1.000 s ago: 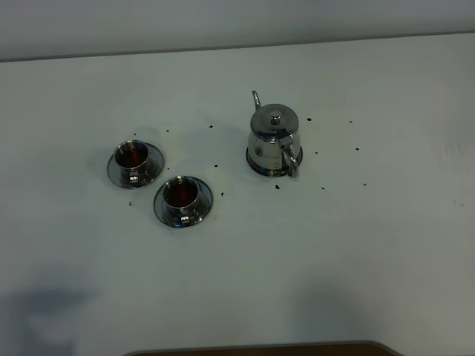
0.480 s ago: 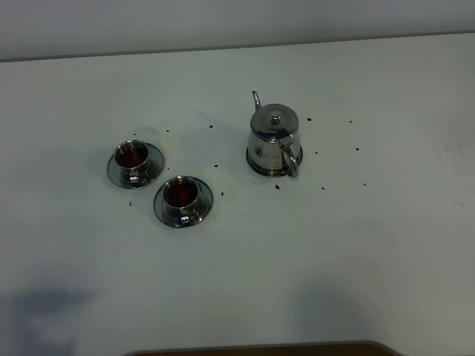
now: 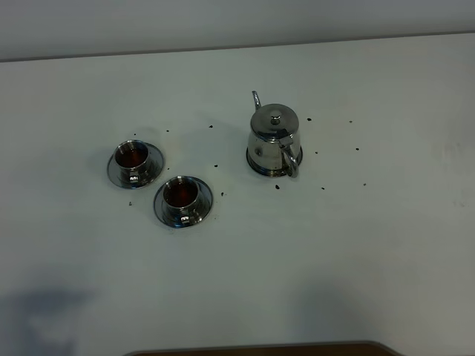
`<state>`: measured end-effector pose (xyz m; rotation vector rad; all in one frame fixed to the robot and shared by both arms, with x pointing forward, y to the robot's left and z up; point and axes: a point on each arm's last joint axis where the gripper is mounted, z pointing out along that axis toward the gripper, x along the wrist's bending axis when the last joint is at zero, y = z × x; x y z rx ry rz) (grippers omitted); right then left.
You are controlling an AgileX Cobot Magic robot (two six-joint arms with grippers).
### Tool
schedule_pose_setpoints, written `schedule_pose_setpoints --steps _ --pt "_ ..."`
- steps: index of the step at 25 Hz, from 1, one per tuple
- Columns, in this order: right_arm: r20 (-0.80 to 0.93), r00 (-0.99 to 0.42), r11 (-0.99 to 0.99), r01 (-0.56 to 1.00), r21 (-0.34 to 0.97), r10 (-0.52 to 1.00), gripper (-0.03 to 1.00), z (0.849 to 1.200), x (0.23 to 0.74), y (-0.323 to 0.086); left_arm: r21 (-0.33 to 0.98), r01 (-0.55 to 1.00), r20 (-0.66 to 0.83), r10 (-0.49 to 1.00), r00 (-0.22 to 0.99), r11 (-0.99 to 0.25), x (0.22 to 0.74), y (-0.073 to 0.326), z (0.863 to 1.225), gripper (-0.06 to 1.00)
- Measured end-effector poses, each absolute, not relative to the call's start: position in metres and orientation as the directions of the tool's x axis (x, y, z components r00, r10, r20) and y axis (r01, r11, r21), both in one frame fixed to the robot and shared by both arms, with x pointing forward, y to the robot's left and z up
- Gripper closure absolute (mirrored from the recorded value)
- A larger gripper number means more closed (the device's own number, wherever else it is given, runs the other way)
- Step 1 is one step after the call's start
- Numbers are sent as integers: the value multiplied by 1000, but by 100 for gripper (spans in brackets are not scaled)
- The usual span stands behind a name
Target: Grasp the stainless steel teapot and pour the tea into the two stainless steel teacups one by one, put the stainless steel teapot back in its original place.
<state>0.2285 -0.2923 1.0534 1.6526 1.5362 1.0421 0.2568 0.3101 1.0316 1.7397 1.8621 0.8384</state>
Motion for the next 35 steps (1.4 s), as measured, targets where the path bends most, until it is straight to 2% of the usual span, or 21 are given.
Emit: schedule_pose_setpoints --steps 35 --pt "123 1 -108 481 870 992 73 1053 229 -292 699 715 76 992 -100 18 257 310 1032 62"
